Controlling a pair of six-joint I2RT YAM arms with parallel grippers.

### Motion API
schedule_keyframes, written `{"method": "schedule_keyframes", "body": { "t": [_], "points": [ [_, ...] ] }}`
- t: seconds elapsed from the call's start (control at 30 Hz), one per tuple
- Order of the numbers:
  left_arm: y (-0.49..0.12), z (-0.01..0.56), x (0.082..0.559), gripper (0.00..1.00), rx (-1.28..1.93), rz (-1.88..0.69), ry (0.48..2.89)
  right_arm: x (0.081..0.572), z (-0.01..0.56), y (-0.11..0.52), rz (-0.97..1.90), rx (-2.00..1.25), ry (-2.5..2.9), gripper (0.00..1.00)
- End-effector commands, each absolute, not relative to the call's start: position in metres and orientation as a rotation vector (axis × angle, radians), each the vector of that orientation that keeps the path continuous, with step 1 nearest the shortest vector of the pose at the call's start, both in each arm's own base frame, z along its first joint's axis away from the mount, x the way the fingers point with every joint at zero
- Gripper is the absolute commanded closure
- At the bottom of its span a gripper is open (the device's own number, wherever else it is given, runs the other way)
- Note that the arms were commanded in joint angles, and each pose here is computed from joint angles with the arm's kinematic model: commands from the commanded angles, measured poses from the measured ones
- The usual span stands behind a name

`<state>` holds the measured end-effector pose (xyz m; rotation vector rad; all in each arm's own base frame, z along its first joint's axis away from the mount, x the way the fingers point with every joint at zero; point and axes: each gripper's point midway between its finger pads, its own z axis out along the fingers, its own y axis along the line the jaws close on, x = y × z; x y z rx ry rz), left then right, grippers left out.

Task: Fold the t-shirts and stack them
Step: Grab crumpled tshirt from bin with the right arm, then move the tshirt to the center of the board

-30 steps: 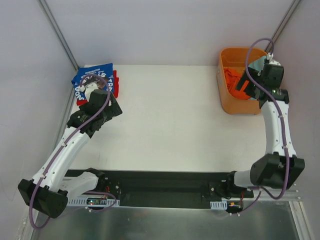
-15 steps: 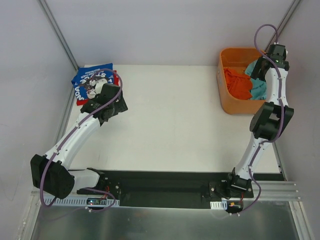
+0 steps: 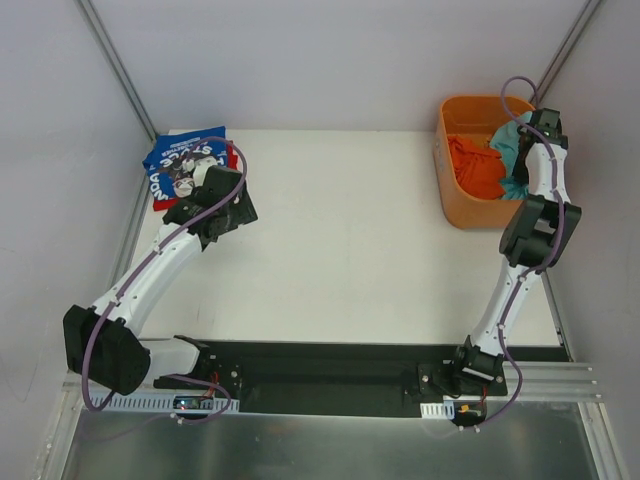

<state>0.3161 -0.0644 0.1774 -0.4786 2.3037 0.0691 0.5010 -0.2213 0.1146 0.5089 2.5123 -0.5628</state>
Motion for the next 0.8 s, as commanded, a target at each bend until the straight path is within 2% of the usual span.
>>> {"method": "schedule_keyframes", "body": {
  "t": [0.0, 0.03, 0.2, 0.27, 0.33, 0.37, 0.47, 0.6, 0.67, 0.77],
  "points": [
    [-0.070, 0.213, 0.317, 0.01, -0.496, -0.050, 2.210, 0.515, 0.165, -0.220, -0.485, 0.500, 2.389, 0.96],
    [-0.071, 0.216, 0.316, 0.01, -0.495, -0.061, 2.204, 0.518, 0.175, -0.213, -0.431, 0.499, 2.363, 0.99],
    [-0.076, 0.233, 0.305, 0.01, -0.480, -0.152, 2.166, 0.517, 0.291, -0.172, -0.177, 0.454, 2.113, 0.99],
    [-0.082, 0.233, 0.298, 0.01, -0.453, -0.208, 2.179, 0.506, 0.353, -0.133, 0.028, 0.387, 1.986, 0.99],
    [-0.086, 0.232, 0.288, 0.01, -0.432, -0.254, 2.183, 0.492, 0.391, -0.094, 0.203, 0.296, 1.912, 0.99],
    [-0.086, 0.231, 0.285, 0.01, -0.427, -0.265, 2.182, 0.473, 0.433, -0.076, 0.258, 0.265, 1.817, 0.99],
    [-0.087, 0.231, 0.272, 0.01, -0.417, -0.309, 2.170, 0.427, 0.499, -0.018, 0.382, 0.112, 1.677, 0.99],
    [-0.092, 0.237, 0.255, 0.01, -0.379, -0.396, 2.142, 0.356, 0.565, 0.080, 0.525, -0.144, 1.504, 0.99],
    [-0.093, 0.234, 0.250, 0.01, -0.370, -0.419, 2.141, 0.319, 0.596, 0.108, 0.584, -0.232, 1.395, 0.99],
    [-0.095, 0.233, 0.239, 0.01, -0.358, -0.461, 2.127, 0.263, 0.630, 0.165, 0.876, -0.366, 1.259, 0.99]
  ]
}}
